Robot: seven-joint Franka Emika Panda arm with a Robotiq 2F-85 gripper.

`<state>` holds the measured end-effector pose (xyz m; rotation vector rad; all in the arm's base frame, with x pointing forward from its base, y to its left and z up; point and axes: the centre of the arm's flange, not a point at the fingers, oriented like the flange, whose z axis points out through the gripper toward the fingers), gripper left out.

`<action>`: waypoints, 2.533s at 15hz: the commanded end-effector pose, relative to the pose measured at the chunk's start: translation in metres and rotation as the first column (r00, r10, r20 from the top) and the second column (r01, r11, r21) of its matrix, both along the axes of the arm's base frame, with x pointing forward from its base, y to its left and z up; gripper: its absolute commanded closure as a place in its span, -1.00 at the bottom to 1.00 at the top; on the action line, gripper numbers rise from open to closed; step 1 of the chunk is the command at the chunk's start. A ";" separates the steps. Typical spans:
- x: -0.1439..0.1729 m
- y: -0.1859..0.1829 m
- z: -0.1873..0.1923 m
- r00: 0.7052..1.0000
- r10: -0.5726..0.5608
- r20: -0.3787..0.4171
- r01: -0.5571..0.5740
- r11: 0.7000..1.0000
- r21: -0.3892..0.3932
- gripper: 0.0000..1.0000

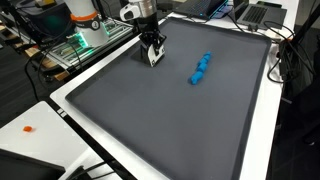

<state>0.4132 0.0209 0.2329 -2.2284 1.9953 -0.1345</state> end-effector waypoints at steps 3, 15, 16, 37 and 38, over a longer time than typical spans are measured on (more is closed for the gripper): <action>0.000 0.006 -0.011 0.996 0.092 -0.023 -0.092 0.996 0.001 0.98; -0.003 0.004 -0.003 0.994 0.096 -0.051 -0.096 0.995 -0.008 -0.17; -0.002 0.004 0.001 0.994 0.098 -0.047 -0.099 0.995 -0.013 -0.30; 0.018 0.009 0.103 0.885 0.453 -0.105 -0.463 0.880 -0.108 -1.00; 0.021 0.012 0.109 0.861 0.497 -0.103 -0.507 0.852 -0.128 -1.00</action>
